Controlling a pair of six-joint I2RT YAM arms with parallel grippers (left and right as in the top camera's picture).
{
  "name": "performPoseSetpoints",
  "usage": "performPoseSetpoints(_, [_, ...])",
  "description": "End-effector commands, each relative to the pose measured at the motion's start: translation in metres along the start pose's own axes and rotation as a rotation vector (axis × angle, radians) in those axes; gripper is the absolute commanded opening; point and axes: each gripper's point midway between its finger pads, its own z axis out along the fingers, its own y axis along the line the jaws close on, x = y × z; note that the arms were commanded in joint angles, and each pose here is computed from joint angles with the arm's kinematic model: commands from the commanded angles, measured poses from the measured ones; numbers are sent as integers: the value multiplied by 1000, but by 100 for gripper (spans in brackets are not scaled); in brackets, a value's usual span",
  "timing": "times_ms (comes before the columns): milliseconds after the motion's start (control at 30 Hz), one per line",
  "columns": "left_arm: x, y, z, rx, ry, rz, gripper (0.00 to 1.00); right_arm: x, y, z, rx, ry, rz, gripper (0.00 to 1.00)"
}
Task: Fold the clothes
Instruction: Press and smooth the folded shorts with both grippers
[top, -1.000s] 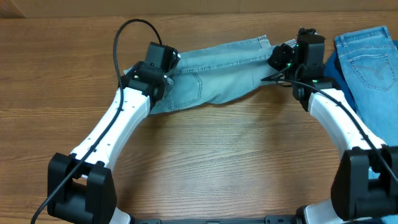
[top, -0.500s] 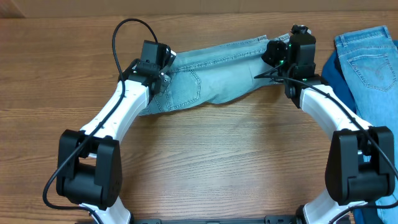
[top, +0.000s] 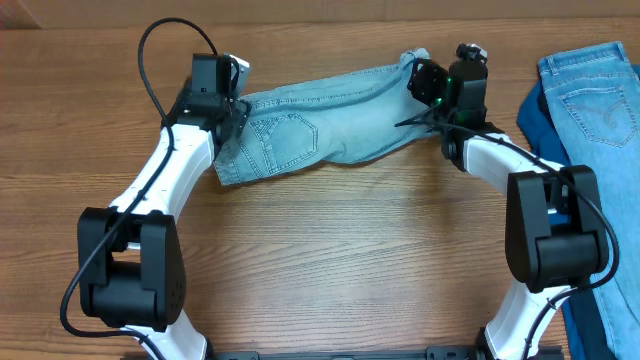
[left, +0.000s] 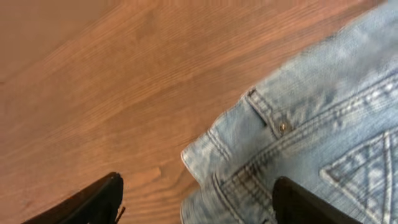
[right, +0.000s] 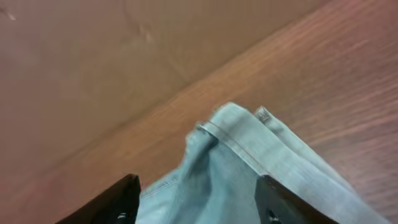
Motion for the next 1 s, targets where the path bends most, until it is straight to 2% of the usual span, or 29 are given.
performPoseSetpoints(0, [-35, 12, -16, 1, -48, -47, 75, -33, 32, 4, -69, -31, -91, 66])
performPoseSetpoints(33, [-46, 16, -30, 9, -45, -71, 68, -38, 40, 4, -66, 2, -136, 64])
performPoseSetpoints(67, [-57, 17, -47, 30, -41, -107, 50, -42, 42, 3, -25, 69, -192, 62])
performPoseSetpoints(100, [-64, 13, -58, 66, -42, -127, 45, -43, 43, -1, 1, 116, -215, 60])
performPoseSetpoints(133, [-69, 7, -67, 113, -41, -142, 34, -45, 45, -6, 29, 165, -226, 55])
performPoseSetpoints(200, [-70, -11, -78, 235, -19, -237, 16, -48, 48, -23, 80, 271, -263, 32])
performPoseSetpoints(233, [-67, -19, -79, 277, 1, -272, 14, -48, 48, -28, 89, 299, -283, 22])
performPoseSetpoints(267, [-60, -32, -78, 341, 40, -303, 13, -43, 45, -33, 101, 340, -326, 6])
performPoseSetpoints(300, [-50, -45, -76, 393, 89, -299, 11, -37, 41, -35, 110, 369, -347, 4])
performPoseSetpoints(500, [19, -86, -39, 430, 440, -469, 4, -4, 30, -50, 78, 533, -456, 4])
performPoseSetpoints(567, [35, -101, -28, 466, 516, -467, 4, 8, 25, -48, 59, 578, -506, 4])
performPoseSetpoints(767, [48, -111, -6, 454, 554, -458, 4, 63, -10, -23, 69, 730, -524, 4])
performPoseSetpoints(900, [51, -85, 8, 297, 521, -417, 4, 93, -30, -12, 73, 808, -528, 4])
performPoseSetpoints(967, [50, -80, 12, 270, 503, -390, 4, 97, -34, -13, 84, 826, -526, 4])
